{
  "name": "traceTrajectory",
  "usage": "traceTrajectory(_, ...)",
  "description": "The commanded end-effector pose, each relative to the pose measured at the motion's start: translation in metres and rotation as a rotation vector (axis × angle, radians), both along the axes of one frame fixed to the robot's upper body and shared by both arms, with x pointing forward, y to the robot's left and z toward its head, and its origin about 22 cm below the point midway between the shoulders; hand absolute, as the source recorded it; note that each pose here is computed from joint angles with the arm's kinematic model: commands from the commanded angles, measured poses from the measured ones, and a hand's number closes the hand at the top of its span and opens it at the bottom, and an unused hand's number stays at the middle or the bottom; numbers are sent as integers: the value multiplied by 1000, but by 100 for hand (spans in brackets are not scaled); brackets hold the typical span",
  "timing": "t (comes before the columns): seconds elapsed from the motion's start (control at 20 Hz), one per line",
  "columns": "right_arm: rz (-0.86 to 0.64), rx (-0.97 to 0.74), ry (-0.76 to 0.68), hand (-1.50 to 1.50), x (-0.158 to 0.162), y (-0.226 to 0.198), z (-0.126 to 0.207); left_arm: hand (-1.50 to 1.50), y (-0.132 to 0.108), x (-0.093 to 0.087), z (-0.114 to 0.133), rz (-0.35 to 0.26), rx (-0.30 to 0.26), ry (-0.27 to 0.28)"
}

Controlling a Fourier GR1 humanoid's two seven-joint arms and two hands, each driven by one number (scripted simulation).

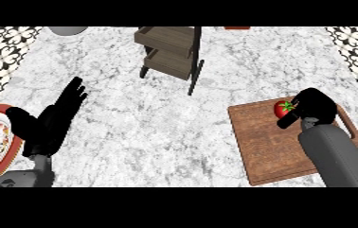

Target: Pick the tomato from the cutting board and place it in the tiered basket

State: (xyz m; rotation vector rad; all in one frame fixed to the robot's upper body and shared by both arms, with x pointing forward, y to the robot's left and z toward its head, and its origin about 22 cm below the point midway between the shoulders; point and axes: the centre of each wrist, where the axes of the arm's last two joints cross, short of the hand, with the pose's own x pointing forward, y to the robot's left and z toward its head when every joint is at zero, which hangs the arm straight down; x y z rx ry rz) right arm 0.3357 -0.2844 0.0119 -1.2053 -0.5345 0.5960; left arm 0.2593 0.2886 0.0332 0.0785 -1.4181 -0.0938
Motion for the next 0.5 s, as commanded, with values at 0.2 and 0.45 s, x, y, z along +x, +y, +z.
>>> traceTrajectory(0.2,639,-107,-123,150,8,12,118,0,3,-7,-7,24,11,12)
traceTrajectory(0.45,676,-17,-524,150,-7,-1,193,0,15,-9,-6,42,2,10)
